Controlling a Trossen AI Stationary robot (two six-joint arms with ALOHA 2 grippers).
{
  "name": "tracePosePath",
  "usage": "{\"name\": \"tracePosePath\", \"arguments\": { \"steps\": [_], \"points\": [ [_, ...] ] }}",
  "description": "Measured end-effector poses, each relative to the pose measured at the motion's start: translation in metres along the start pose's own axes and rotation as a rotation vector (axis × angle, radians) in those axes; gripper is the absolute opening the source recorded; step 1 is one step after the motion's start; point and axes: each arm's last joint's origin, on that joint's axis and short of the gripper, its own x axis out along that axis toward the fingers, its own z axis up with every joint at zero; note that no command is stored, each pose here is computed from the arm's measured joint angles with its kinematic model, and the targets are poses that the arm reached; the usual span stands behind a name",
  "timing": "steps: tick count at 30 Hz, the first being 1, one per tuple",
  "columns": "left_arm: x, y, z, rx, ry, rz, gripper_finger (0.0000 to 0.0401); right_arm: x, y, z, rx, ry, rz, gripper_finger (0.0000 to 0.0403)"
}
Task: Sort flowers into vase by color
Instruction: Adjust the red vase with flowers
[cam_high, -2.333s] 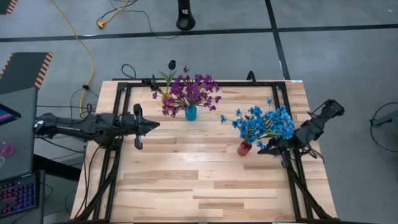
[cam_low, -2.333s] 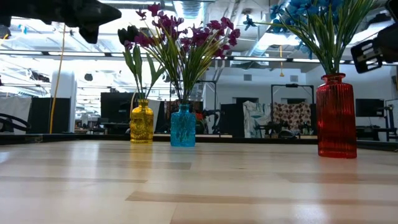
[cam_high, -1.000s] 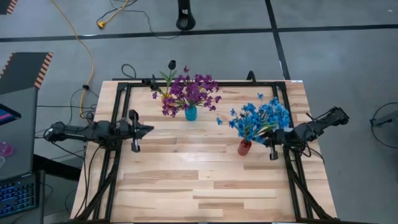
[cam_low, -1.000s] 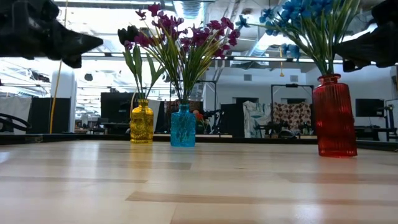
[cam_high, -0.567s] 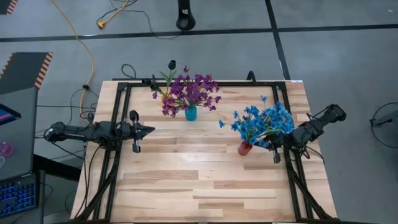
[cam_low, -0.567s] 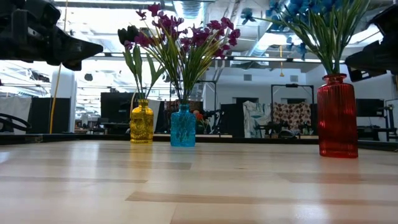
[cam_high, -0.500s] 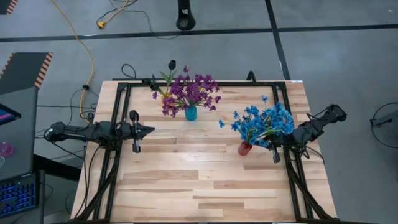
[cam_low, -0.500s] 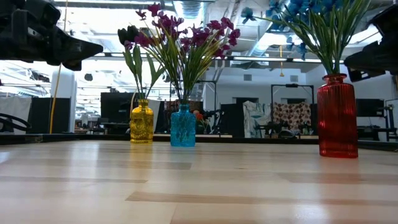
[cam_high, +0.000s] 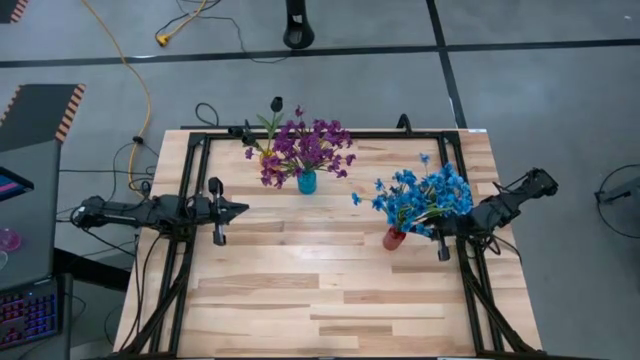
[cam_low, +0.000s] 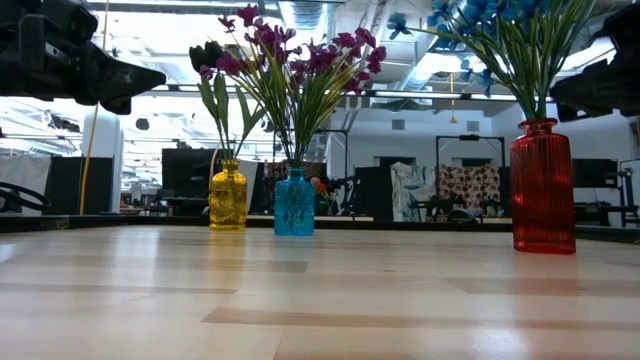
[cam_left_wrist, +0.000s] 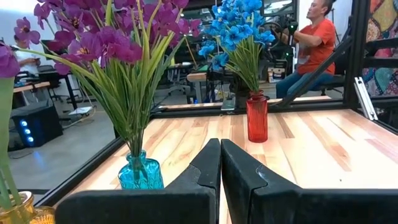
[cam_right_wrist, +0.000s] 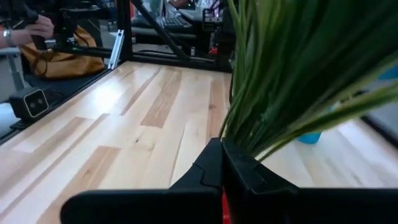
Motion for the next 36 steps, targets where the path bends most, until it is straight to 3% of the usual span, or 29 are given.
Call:
{"name": "tracePosePath", "arguments": {
  "steps": [11, 26, 36],
  "points": [
    [0.000, 0.000, 0.001, -0.005, -0.005, 0.000, 0.0000, 0.003, 0.002, 0.003, -0.113, -0.092, 0.092, 0.0027],
    [0.000, 0.000, 0.001, -0.010, -0.006, -0.001, 0.0000, 0.008, -0.013, 0.000, -0.066, -0.072, -0.040, 0.0027],
    [0.000, 0.000, 0.000, -0.039, 0.001, -0.002, 0.0000, 0.009, -0.013, -0.001, -0.014, -0.066, 0.009, 0.0028]
  ]
}}
